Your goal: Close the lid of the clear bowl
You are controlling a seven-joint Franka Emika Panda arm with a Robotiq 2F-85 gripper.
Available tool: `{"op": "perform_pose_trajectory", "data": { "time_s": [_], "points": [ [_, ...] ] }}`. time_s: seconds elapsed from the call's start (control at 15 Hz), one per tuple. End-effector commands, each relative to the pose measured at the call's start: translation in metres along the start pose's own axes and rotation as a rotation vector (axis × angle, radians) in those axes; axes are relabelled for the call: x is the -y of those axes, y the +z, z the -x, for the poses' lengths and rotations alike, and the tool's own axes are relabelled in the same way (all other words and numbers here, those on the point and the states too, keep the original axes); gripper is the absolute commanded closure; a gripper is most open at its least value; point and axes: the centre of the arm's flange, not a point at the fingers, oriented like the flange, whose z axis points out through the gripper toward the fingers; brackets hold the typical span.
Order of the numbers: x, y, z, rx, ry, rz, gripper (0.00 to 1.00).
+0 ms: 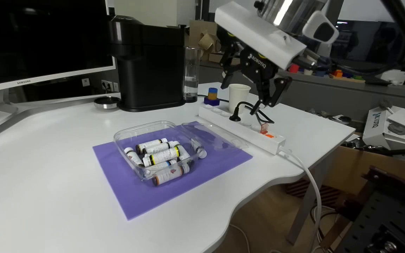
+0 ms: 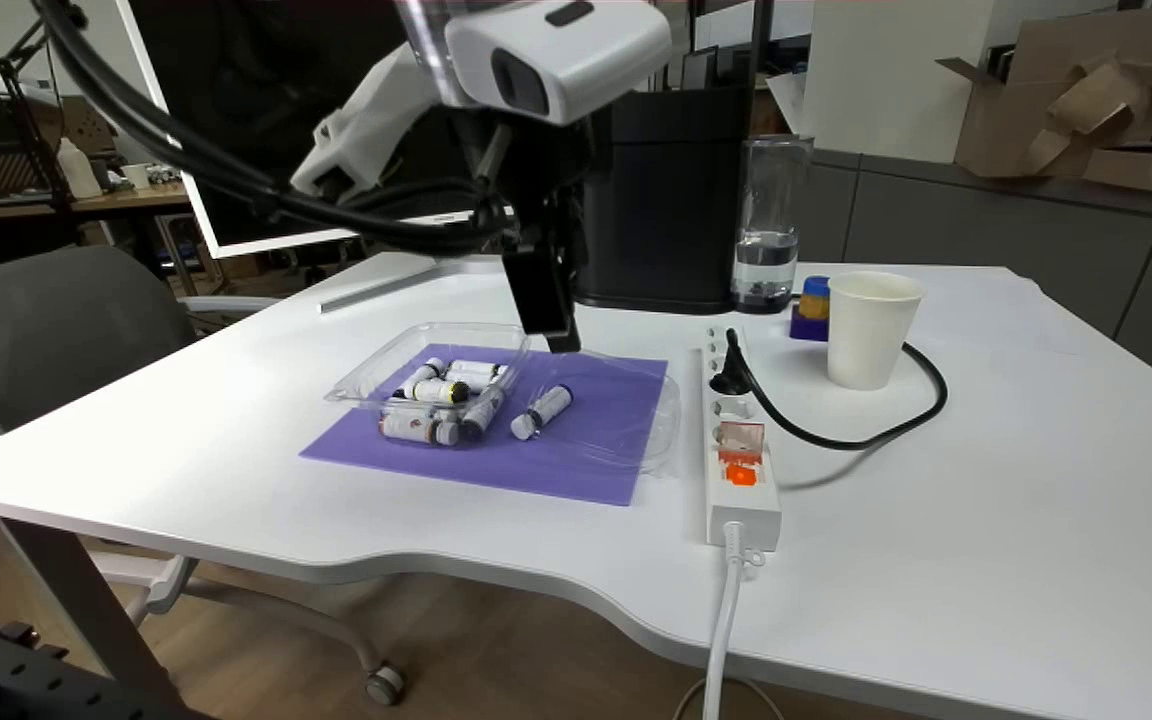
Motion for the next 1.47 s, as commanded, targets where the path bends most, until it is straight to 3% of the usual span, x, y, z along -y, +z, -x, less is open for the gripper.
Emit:
{"op": "perform_pose_trajectory", "data": {
  "time_s": [0.0, 0.07, 0.27, 0.87, 1.4],
  "points": [
    [-0.028, 0.07, -0.01, 0.072, 0.045, 0.062, 0.0],
    [-0.013, 0.021, -0.003, 0.047, 0.024, 0.037, 0.0],
    [-0.026, 0.046, -0.007, 0.073, 0.035, 0.089, 0.0],
    [-0.029, 0.071, 0.003, 0.047, 0.023, 0.004, 0.0],
    [-0.042, 0.106, 0.006, 0.111, 0.048, 0.037, 0.0]
  ]
}}
